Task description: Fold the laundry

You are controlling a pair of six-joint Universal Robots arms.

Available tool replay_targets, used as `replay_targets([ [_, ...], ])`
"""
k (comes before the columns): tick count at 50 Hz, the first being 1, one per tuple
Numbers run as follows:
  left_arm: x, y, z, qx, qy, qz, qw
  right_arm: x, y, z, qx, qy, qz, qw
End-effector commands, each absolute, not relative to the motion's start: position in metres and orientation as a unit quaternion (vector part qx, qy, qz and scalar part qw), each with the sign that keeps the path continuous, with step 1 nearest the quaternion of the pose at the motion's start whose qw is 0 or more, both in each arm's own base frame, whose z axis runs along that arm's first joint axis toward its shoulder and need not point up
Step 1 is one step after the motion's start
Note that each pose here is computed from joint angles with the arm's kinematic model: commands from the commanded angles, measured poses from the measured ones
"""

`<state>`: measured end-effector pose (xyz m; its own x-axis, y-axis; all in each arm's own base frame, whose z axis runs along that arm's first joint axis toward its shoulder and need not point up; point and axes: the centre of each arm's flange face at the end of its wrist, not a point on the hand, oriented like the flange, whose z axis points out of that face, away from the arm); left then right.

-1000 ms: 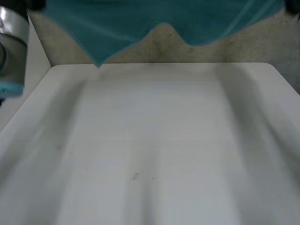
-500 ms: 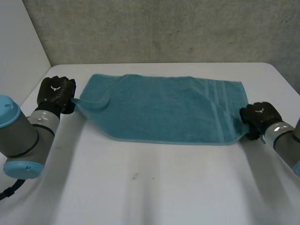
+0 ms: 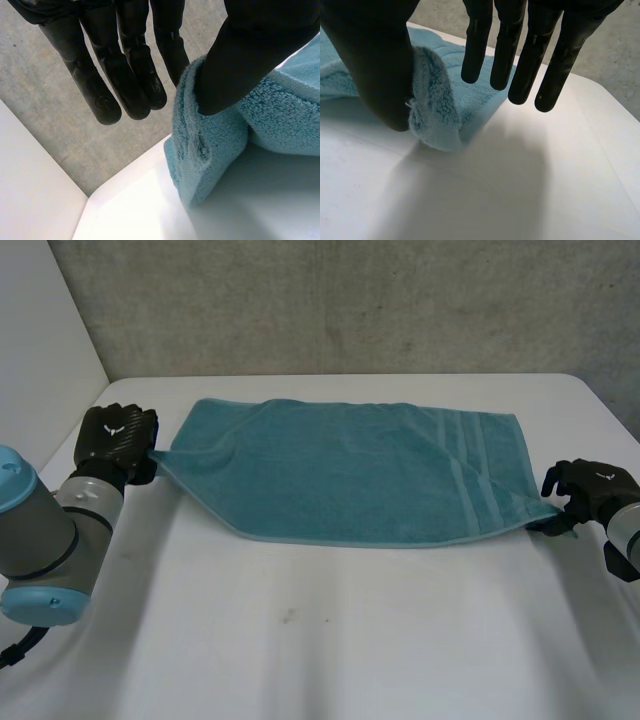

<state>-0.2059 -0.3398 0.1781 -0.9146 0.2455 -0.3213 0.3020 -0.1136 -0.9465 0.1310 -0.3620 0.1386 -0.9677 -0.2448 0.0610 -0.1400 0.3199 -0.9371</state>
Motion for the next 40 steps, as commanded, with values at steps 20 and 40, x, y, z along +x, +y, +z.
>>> replay_targets([
  [20,-0.16,-0.285,0.207,0.274,0.737,-0.607,0.114,0.093,-0.328,0.215,-0.287,0.801,-0.517,-0.098],
  [40,-0.165,-0.248,0.216,0.372,0.741,-0.554,0.079,0.071,-0.296,0.23,-0.384,0.797,-0.431,-0.18],
])
